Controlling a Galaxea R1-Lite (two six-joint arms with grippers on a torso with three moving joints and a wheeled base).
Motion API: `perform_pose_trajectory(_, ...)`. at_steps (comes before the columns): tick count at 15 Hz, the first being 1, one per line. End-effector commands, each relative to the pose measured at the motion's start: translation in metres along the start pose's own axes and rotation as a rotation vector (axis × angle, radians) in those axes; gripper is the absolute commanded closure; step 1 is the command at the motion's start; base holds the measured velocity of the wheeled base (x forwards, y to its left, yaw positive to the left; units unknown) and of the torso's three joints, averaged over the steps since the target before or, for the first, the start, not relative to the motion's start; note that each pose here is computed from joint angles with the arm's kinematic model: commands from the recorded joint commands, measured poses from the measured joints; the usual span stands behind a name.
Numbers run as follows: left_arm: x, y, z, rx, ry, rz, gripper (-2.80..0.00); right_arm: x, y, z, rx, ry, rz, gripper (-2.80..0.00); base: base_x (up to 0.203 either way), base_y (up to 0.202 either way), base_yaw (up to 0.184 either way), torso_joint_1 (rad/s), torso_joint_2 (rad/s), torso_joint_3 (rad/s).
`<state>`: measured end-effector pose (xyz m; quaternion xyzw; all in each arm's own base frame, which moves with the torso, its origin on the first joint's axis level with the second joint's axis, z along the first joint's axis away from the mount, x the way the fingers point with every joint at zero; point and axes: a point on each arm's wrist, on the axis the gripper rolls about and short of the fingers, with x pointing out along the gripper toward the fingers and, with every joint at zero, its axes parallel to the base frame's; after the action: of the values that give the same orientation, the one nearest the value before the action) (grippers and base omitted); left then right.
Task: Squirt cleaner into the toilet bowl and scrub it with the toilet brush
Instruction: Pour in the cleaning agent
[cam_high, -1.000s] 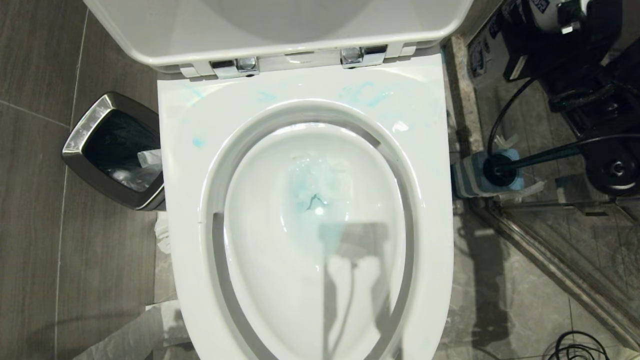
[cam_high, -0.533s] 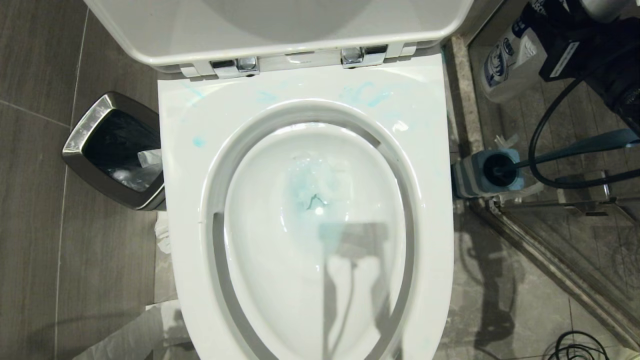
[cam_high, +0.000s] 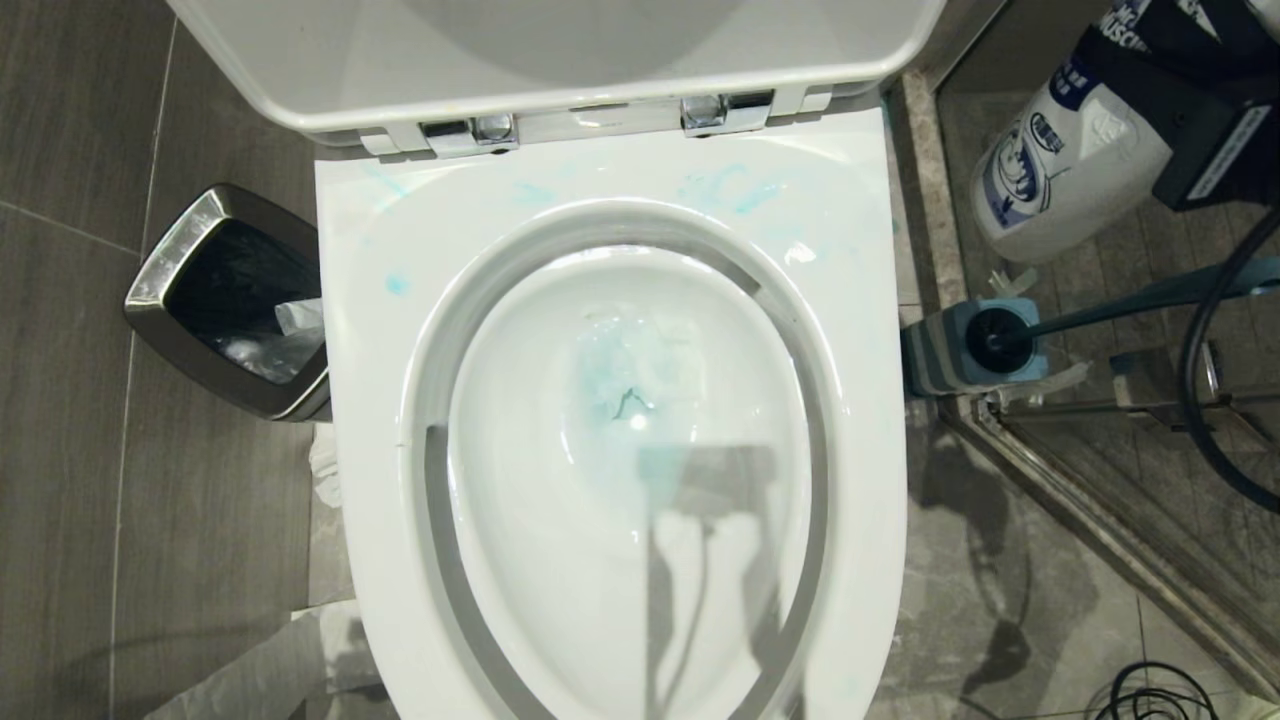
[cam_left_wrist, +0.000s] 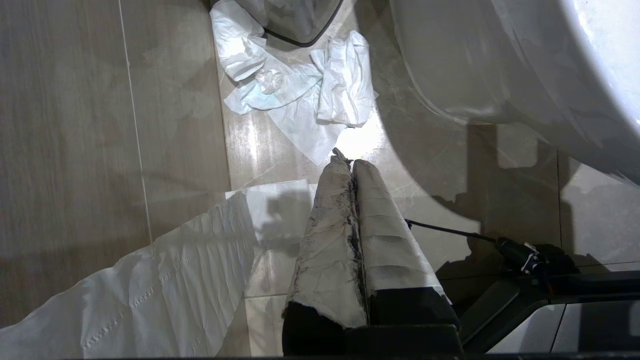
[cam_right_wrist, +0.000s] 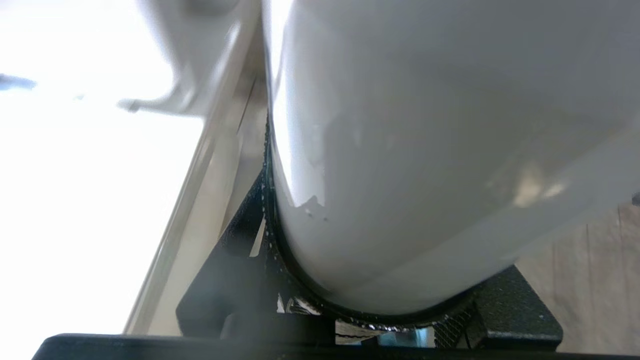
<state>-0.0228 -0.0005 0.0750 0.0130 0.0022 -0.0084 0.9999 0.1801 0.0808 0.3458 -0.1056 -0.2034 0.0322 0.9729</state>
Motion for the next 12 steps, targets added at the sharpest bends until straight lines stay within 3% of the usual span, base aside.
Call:
perform_pose_trajectory(1, 0.0, 0.0, 0.0, 0.0, 0.001, 0.0, 0.0, -0.035, -0.012, 0.007, -0.026, -0.003, 0.012, 0.0, 0.0, 0.0, 0.0, 0.0, 0.0, 0.0)
perform_pose_trajectory(7, 0.0, 0.0, 0.0, 0.0, 0.001, 0.0, 0.0, -0.079, -0.018, -0.004, -0.078, 0.027, 0.068, 0.0, 0.0, 0.0, 0.0, 0.0, 0.0, 0.0)
perform_pose_trajectory(12, 0.0, 0.0, 0.0, 0.0, 0.001, 0.0, 0.0, -0.098, -0.02, -0.006, -0.249, 0.066, 0.146, 0.0, 0.0, 0.0, 0.0, 0.0, 0.0, 0.0)
